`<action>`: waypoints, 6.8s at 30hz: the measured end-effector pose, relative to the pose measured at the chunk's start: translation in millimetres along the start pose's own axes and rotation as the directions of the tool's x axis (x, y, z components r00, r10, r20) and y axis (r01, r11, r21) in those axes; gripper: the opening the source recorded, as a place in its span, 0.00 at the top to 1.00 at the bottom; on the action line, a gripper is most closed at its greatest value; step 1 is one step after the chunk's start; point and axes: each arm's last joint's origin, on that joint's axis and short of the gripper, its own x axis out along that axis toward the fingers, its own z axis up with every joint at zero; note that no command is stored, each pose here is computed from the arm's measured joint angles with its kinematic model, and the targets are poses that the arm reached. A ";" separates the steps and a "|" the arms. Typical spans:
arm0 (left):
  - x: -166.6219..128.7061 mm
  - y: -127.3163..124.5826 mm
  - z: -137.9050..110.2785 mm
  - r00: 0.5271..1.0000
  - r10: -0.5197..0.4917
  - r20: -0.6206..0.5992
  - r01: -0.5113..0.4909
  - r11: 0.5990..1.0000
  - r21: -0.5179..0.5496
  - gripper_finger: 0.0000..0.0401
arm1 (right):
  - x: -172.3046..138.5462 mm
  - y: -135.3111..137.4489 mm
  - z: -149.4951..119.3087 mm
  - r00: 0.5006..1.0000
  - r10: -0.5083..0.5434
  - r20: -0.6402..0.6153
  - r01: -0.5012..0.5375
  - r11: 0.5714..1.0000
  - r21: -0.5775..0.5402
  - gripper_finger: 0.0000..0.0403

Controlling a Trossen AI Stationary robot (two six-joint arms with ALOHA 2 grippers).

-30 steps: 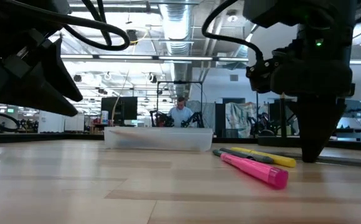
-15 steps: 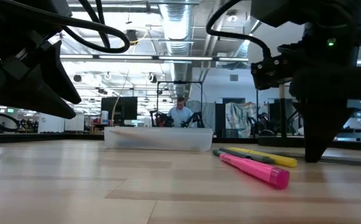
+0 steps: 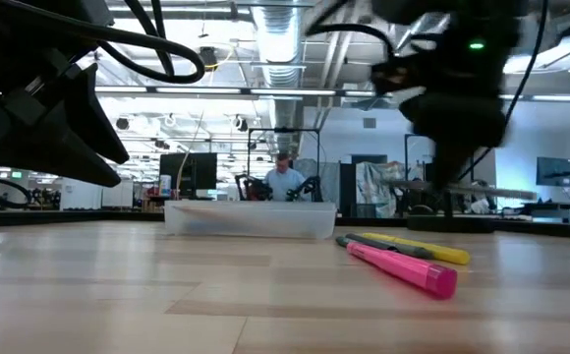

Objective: Pick & place school supplies into a supply box
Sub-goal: Put the gray pen into the gray supply box

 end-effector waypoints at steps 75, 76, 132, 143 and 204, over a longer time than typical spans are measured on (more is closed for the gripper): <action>-3.9 -2.8 -2.0 1.000 -0.008 0.019 0.009 0.998 -0.055 0.66 | 20.4 -53.4 109.6 0.903 0.164 0.397 -0.035 0.949 -0.312 0.63; -3.1 -2.2 -1.4 1.000 0.001 0.026 0.001 0.998 -0.057 0.66 | 18.9 -52.1 110.0 0.896 0.171 0.409 -0.037 0.948 -0.315 0.64; 5.1 1.2 2.3 1.000 -0.001 -0.010 0.000 0.998 -0.056 0.66 | 62.9 -74.6 110.6 0.906 0.408 0.115 -0.414 0.910 0.031 0.69; 0.8 -1.4 -0.5 0.999 -0.024 -0.020 0.023 0.999 -0.046 0.66 | 68.2 -70.7 114.2 0.903 0.409 0.129 -0.420 0.904 0.074 0.69; 0.2 -1.5 -0.6 1.000 -0.020 -0.012 0.019 0.999 -0.043 0.66 | 64.7 -65.7 111.8 0.914 0.381 0.140 -0.388 0.922 0.022 0.95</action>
